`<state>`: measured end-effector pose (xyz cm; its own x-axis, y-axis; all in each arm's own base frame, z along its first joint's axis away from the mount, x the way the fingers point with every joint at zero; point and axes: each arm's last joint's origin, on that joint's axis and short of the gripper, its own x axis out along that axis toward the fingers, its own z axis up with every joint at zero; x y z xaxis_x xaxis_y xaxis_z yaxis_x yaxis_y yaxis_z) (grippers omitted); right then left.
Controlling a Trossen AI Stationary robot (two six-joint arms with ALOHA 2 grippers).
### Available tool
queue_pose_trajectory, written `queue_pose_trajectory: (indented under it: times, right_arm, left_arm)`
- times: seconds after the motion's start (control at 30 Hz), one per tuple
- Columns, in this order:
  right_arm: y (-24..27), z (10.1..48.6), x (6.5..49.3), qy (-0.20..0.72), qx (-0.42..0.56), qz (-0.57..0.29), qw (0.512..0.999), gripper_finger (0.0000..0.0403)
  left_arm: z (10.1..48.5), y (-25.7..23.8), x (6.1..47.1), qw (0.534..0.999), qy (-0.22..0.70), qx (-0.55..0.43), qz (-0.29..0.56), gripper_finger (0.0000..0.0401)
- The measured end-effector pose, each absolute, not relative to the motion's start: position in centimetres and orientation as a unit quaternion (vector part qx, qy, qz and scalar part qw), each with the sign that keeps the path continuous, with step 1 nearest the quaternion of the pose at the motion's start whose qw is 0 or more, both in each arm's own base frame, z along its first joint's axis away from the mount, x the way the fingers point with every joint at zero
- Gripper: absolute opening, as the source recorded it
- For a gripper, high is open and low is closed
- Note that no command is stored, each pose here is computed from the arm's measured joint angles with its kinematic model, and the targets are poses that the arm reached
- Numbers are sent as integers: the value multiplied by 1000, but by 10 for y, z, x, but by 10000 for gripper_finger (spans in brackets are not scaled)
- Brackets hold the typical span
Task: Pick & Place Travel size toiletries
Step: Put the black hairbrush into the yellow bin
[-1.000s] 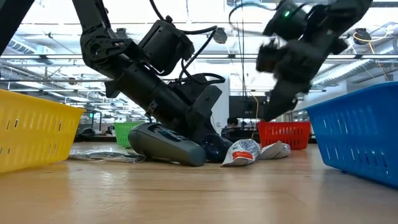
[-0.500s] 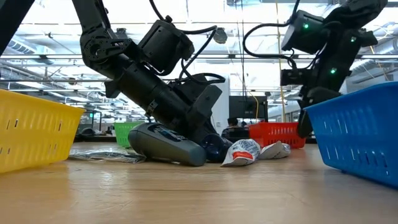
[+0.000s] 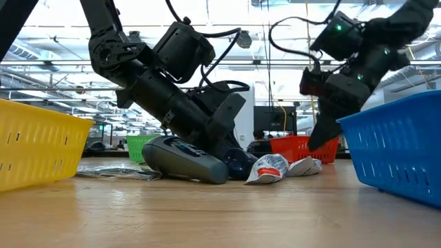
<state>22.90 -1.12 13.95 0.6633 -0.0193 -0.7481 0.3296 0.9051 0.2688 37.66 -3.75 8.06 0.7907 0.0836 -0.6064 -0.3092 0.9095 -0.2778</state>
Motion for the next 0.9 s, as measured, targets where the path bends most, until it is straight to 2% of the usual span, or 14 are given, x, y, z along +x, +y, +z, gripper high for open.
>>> queue_pose_trajectory:
  times: [0.13, 0.27, 0.47, 0.77, 0.9]
  right_arm:
    - [-12, 122, 238, 381, 255, -109, 882, 167]
    - [-11, 109, 251, 363, 302, -76, 878, 167]
    - [-13, 91, 260, 361, 340, -67, 866, 172]
    - [-14, 88, 261, 363, 366, -53, 855, 244]
    - [-14, 88, 261, 365, 371, -53, 852, 261]
  left_arm:
    - [81, -33, 377, 929, 307, -178, 105, 2]
    - [82, -29, 378, 932, 304, -167, 105, 4]
    - [82, -25, 378, 933, 305, -161, 98, 3]
    - [84, -22, 380, 941, 293, -141, 94, 3]
    - [76, -18, 384, 947, 275, -136, 93, 2]
